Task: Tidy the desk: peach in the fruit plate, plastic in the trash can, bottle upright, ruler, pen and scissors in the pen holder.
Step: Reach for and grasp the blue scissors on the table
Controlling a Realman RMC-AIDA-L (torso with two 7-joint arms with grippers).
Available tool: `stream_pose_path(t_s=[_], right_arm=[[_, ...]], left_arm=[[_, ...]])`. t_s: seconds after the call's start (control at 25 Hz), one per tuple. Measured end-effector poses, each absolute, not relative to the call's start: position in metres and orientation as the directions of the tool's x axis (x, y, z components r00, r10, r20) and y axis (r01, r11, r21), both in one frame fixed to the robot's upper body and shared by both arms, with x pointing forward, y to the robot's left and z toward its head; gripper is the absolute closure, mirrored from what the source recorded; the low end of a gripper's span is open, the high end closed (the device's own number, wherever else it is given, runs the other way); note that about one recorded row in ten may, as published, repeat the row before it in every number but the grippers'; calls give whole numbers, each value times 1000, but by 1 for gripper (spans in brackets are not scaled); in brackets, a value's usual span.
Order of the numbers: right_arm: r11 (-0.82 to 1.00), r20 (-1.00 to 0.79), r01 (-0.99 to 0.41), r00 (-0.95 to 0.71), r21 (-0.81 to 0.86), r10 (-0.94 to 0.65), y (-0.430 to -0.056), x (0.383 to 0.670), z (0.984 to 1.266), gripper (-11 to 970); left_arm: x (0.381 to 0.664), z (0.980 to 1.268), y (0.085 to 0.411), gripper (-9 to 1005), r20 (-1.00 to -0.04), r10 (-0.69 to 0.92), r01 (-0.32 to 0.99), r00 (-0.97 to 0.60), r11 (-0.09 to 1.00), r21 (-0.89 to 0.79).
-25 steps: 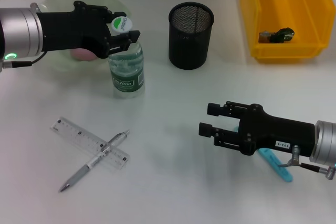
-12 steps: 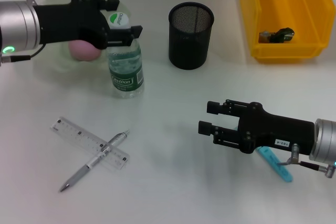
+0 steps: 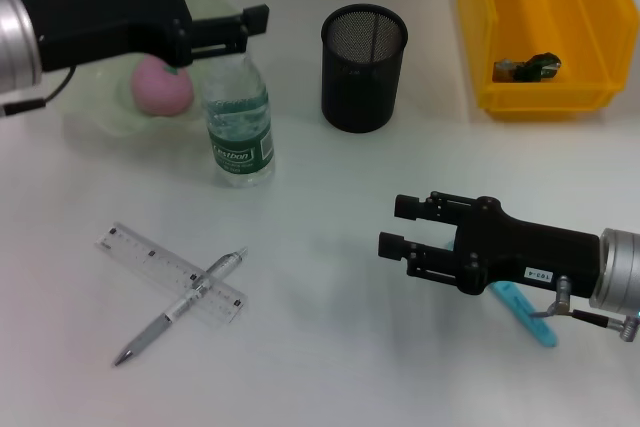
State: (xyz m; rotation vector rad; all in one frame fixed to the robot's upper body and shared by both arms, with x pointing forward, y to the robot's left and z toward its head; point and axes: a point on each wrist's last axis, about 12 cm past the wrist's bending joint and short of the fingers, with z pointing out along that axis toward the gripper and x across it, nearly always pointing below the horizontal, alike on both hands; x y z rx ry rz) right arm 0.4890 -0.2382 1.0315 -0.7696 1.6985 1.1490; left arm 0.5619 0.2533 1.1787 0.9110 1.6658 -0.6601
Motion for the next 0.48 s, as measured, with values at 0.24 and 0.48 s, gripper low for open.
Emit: stream_pose_path(t_s=[0.24,0.48], right_arm=[[370,-928,-863,-373,345,-7,-239,486,1030,335],[342,-931,-874,-365,345,7,-240,483,1033,335]], left_arm=[[531,1159,270,199,-994,71,921,-82,386,-48],[504,1137,278,199,-989,71,982,-132,143,-121]])
